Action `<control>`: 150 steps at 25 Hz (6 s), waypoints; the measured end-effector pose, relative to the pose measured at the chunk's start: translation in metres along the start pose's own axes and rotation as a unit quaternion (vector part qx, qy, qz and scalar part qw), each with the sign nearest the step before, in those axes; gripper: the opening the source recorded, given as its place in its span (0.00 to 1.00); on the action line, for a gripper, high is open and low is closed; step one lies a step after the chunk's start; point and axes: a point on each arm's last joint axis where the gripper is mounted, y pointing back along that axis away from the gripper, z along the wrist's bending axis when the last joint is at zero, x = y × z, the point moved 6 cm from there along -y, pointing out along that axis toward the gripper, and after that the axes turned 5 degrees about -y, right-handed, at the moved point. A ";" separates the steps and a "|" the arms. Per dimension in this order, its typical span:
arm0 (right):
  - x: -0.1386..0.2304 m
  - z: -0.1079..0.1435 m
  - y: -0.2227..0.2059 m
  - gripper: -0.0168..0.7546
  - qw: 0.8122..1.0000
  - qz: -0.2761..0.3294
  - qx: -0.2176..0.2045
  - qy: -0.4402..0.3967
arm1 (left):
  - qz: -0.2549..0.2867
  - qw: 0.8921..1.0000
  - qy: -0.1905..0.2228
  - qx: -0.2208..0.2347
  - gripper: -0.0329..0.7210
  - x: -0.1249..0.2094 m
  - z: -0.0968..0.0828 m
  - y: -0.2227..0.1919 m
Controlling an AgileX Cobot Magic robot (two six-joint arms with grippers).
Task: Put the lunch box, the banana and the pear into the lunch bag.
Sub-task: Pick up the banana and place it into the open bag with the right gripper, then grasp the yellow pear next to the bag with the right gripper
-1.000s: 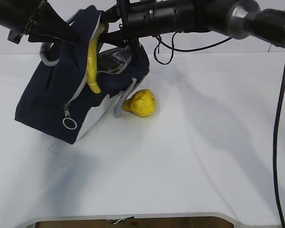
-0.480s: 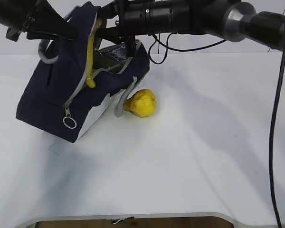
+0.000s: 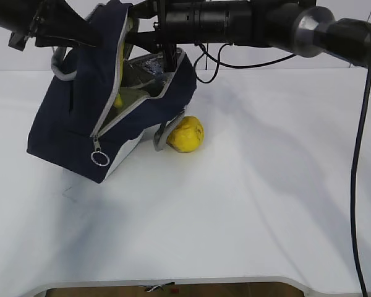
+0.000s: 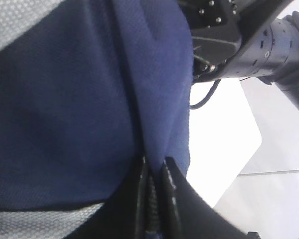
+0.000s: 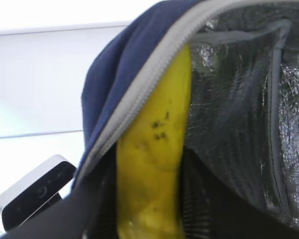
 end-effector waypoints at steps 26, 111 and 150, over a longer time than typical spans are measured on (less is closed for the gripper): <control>-0.004 0.003 -0.001 0.73 0.999 -0.017 -0.005 0.034 | 0.020 1.000 -0.004 0.000 0.07 0.006 0.000 0.000; -0.004 -0.131 0.050 0.80 0.740 0.136 0.528 0.393 | 0.046 0.986 -0.024 -0.162 0.07 0.015 0.082 0.048; 0.013 -0.111 0.059 0.74 0.768 0.125 0.540 0.320 | 0.046 0.985 -0.024 -0.163 0.07 0.015 0.082 0.048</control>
